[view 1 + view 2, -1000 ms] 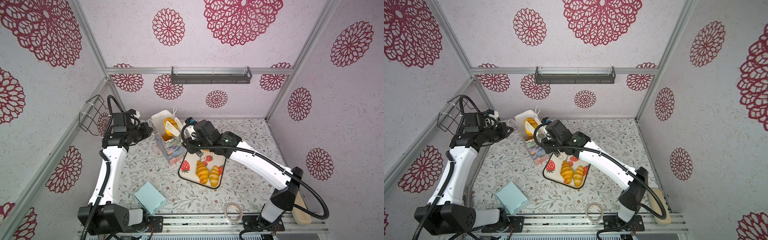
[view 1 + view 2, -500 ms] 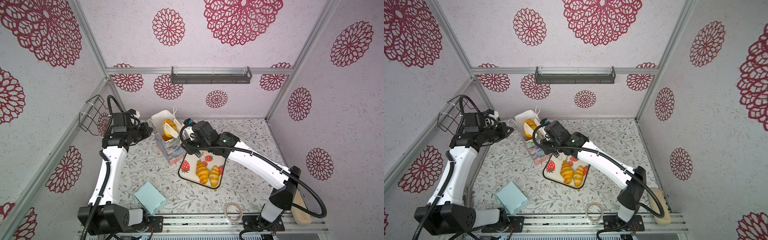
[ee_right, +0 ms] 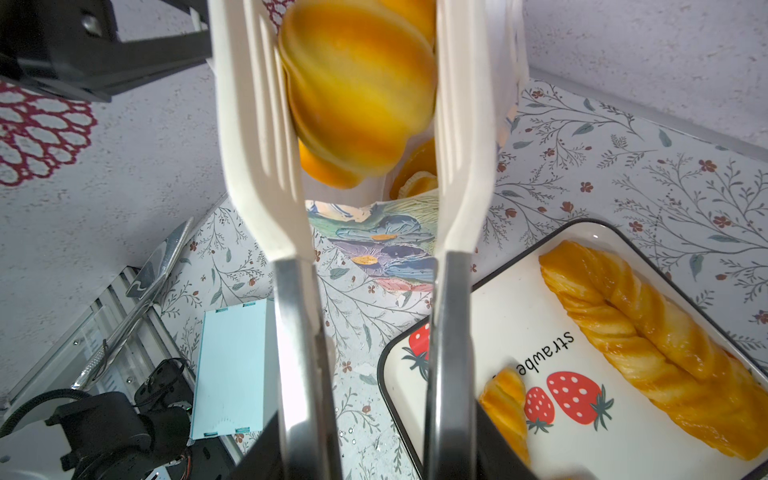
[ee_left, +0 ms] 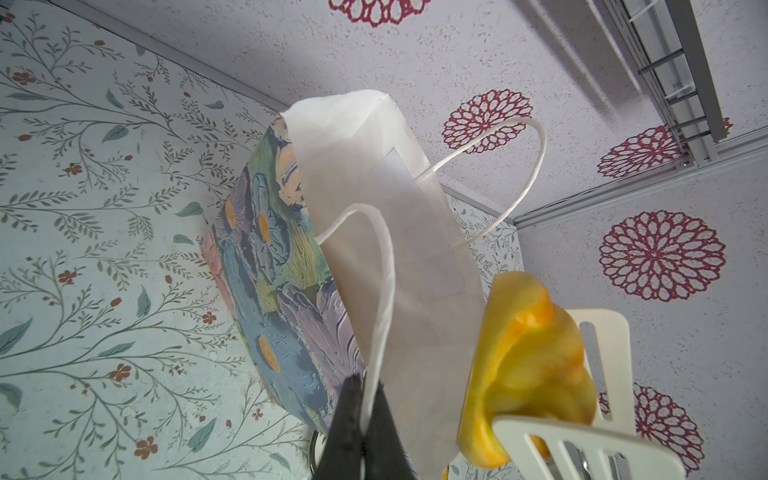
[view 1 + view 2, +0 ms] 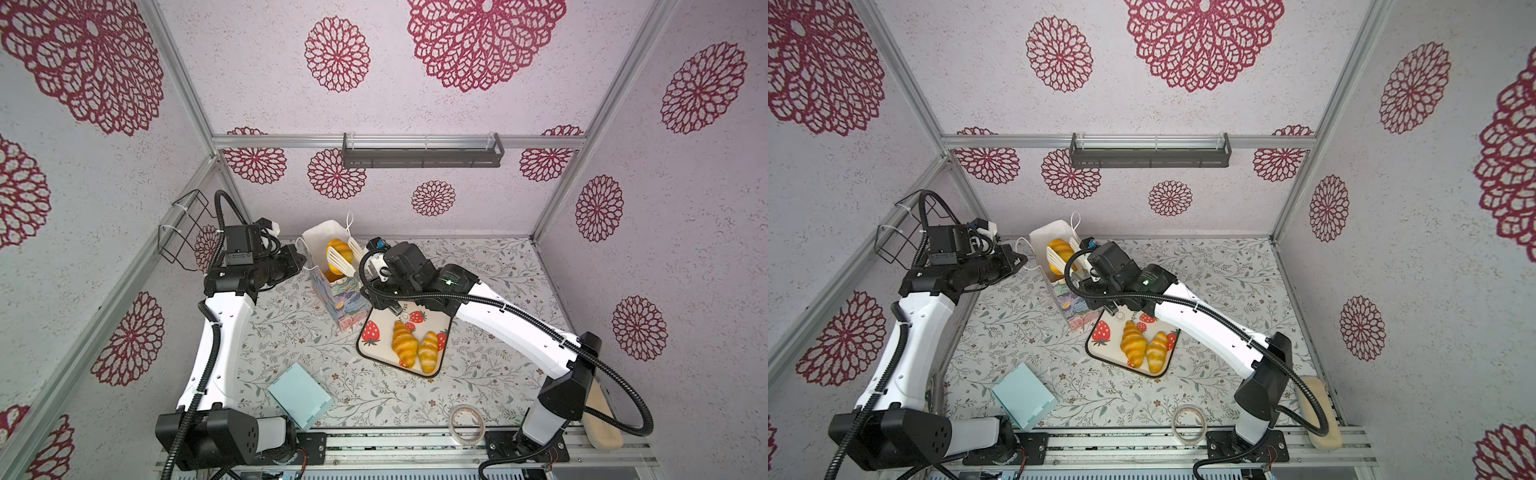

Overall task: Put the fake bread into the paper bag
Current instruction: 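Lower the croissant into the bag opening held by the left gripper, then open the right tongs and withdraw them from the bag over the tray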

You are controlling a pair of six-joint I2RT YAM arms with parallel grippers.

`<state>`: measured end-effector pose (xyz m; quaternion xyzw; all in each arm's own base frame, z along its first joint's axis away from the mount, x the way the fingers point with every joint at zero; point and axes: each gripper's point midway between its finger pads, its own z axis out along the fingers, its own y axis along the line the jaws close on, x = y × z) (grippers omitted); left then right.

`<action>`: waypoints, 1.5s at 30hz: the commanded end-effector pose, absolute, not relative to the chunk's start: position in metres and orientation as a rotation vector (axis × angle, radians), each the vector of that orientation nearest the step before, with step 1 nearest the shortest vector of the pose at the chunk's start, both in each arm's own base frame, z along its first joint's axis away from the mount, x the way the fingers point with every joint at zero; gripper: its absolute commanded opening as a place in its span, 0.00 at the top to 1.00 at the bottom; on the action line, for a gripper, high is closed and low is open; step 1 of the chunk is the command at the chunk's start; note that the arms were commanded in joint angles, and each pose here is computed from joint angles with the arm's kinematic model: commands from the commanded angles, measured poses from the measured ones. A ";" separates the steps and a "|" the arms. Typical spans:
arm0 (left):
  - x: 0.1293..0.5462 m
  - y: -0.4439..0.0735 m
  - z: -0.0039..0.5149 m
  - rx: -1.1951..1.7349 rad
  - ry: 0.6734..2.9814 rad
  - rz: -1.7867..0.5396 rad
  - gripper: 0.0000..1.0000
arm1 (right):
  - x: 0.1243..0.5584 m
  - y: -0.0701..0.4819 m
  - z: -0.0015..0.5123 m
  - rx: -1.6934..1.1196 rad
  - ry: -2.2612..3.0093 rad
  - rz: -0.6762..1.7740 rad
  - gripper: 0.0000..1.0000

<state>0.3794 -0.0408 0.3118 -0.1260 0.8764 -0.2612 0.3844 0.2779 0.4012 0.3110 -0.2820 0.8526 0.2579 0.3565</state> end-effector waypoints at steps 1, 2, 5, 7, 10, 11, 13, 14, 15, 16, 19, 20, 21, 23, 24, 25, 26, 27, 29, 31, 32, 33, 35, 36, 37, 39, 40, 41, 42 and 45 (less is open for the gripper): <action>0.375 -0.037 0.323 -0.313 2.202 -0.649 1.00 | 0.279 0.409 0.332 -0.714 2.123 0.714 0.49; 0.375 -0.036 0.324 -0.313 2.199 -0.649 1.00 | 0.280 0.409 0.332 -0.712 2.123 0.714 0.49; 0.375 -0.037 0.324 -0.312 2.200 -0.651 1.00 | 0.280 0.410 0.330 -0.714 2.125 0.713 0.48; 0.375 -0.036 0.324 -0.315 2.200 -0.649 1.00 | 0.280 0.411 0.329 -0.717 2.128 0.711 0.47; 0.375 -0.036 0.324 -0.314 2.200 -0.649 1.00 | 0.280 0.411 0.329 -0.717 2.129 0.713 0.45; 0.374 -0.036 0.324 -0.314 2.199 -0.649 1.00 | 0.280 0.411 0.328 -0.715 2.132 0.712 0.44; 0.374 -0.036 0.324 -0.313 2.200 -0.649 1.00 | 0.280 0.411 0.328 -0.719 2.131 0.713 0.44; 0.374 -0.036 0.324 -0.312 2.200 -0.648 1.00 | 0.280 0.411 0.328 -0.717 2.132 0.711 0.44; 0.374 -0.037 0.324 -0.313 2.200 -0.650 1.00 | 0.280 0.411 0.328 -0.716 2.131 0.712 0.44; 0.375 -0.036 0.324 -0.313 2.199 -0.648 1.00 | 0.280 0.411 0.329 -0.715 2.129 0.713 0.44; 0.374 -0.037 0.325 -0.312 2.198 -0.650 1.00 | 0.280 0.408 0.333 -0.709 2.123 0.708 0.44; 0.375 -0.036 0.325 -0.314 2.198 -0.649 1.00 | 0.280 0.407 0.333 -0.707 2.122 0.703 0.45; 0.375 -0.036 0.325 -0.313 2.199 -0.649 1.00 | 0.281 0.405 0.335 -0.700 2.119 0.699 0.45; 0.374 -0.037 0.325 -0.312 2.197 -0.650 1.00 | 0.280 0.402 0.337 -0.695 2.115 0.690 0.45; 0.374 -0.037 0.325 -0.311 2.198 -0.650 1.00 | 0.280 0.400 0.338 -0.691 2.114 0.684 0.45; 0.374 -0.037 0.325 -0.312 2.196 -0.650 1.00 | 0.280 0.398 0.340 -0.688 2.113 0.682 0.45; 0.374 -0.037 0.325 -0.311 2.196 -0.651 1.00 | 0.279 0.395 0.340 -0.683 2.113 0.677 0.45; 0.374 -0.037 0.326 -0.311 2.195 -0.651 1.00 | 0.279 0.393 0.341 -0.681 2.111 0.673 0.45; 0.374 -0.037 0.325 -0.311 2.196 -0.650 1.00 | 0.277 0.388 0.342 -0.672 2.111 0.665 0.45; 0.374 -0.037 0.326 -0.311 2.195 -0.652 1.00 | 0.277 0.383 0.341 -0.661 2.116 0.652 0.45; 0.373 -0.037 0.326 -0.312 2.195 -0.653 1.00 | 0.277 0.379 0.341 -0.654 2.119 0.647 0.45; 0.373 -0.037 0.326 -0.312 2.195 -0.653 1.00 | 0.275 0.376 0.339 -0.649 2.125 0.641 0.45; 0.374 -0.037 0.325 -0.313 2.197 -0.656 1.00 | 0.274 0.370 0.337 -0.638 2.132 0.636 0.45; 0.374 -0.038 0.326 -0.311 2.195 -0.658 1.00 | 0.273 0.367 0.336 -0.631 2.137 0.634 0.45; 0.374 -0.038 0.326 -0.311 2.197 -0.660 1.00 | 0.271 0.365 0.336 -0.626 2.138 0.634 0.45; 0.374 -0.039 0.326 -0.310 2.197 -0.669 1.00 | 0.269 0.359 0.332 -0.618 2.152 0.624 0.45; 0.375 -0.040 0.326 -0.306 2.195 -0.674 1.00 | 0.269 0.356 0.329 -0.613 2.159 0.615 0.45; 0.375 -0.042 0.329 -0.295 2.186 -0.691 1.00 | 0.268 0.352 0.327 -0.608 2.168 0.609 0.45; 0.375 -0.045 0.331 -0.281 2.175 -0.714 1.00 | 0.267 0.349 0.324 -0.602 2.178 0.603 0.45; 0.375 -0.049 0.336 -0.266 2.157 -0.748 1.00 | 0.265 0.338 0.314 -0.590 2.206 0.575 0.45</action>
